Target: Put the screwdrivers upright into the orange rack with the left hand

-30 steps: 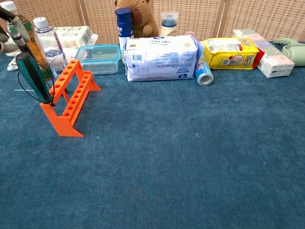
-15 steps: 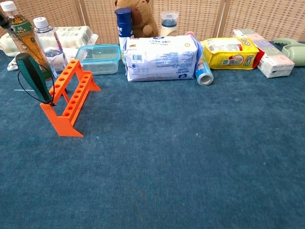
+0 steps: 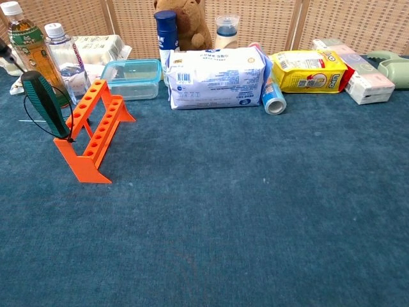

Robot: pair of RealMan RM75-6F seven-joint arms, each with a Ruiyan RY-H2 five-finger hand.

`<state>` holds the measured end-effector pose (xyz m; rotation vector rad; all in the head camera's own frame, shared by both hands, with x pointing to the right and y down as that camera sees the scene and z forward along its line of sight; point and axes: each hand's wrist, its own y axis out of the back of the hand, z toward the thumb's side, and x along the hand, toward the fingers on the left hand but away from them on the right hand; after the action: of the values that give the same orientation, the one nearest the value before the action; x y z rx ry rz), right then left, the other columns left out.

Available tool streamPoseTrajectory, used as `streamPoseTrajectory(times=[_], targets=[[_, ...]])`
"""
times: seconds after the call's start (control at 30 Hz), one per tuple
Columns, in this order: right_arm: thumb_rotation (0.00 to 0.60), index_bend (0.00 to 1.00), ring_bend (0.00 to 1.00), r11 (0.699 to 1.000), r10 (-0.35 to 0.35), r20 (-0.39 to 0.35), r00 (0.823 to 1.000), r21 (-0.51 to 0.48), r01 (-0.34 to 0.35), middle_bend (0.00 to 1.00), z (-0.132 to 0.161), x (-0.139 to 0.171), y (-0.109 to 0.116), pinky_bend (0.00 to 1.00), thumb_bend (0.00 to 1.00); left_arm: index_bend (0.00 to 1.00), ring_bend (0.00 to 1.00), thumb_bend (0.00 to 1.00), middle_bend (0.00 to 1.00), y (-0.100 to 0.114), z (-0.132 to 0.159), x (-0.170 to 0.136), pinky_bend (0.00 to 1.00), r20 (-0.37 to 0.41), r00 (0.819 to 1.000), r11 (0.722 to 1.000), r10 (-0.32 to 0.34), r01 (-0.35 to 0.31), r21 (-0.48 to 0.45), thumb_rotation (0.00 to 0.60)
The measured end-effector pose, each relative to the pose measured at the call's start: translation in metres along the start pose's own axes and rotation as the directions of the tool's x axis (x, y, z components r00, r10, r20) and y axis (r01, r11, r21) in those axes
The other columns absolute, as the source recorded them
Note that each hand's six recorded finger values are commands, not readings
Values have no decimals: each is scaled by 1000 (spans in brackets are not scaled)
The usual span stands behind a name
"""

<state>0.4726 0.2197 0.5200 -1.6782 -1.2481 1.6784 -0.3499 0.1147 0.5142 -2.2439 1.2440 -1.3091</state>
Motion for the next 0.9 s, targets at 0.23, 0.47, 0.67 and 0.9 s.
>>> streamPoseTrajectory(times=[0.23,0.47,0.67,0.9], targets=[[600,59,0,1000,-1,3,1000,-2,1,0,-1,0,0,0,0,598,961,438,1000,-5,-4,6,1000,3,999,999,-39,39,-20,600],[600,59,0,1000,-1,7,1000,-5,1,0,-2,-1,1,0,0,597,961,438,1000,-9,-2,13,1000,18,999,998,-50,51,-46,600],[600,59,0,1000,3,9,1000,-5,-3,0,-3,-2,0,0,0,598,961,439,1000,-9,-2,17,1000,20,999,999,-41,41,-33,600],[600,59,0,1000,2,12,1000,-6,-2,0,-3,-2,0,0,0,597,961,439,1000,-12,0,21,1000,27,999,999,-44,45,-25,600]])
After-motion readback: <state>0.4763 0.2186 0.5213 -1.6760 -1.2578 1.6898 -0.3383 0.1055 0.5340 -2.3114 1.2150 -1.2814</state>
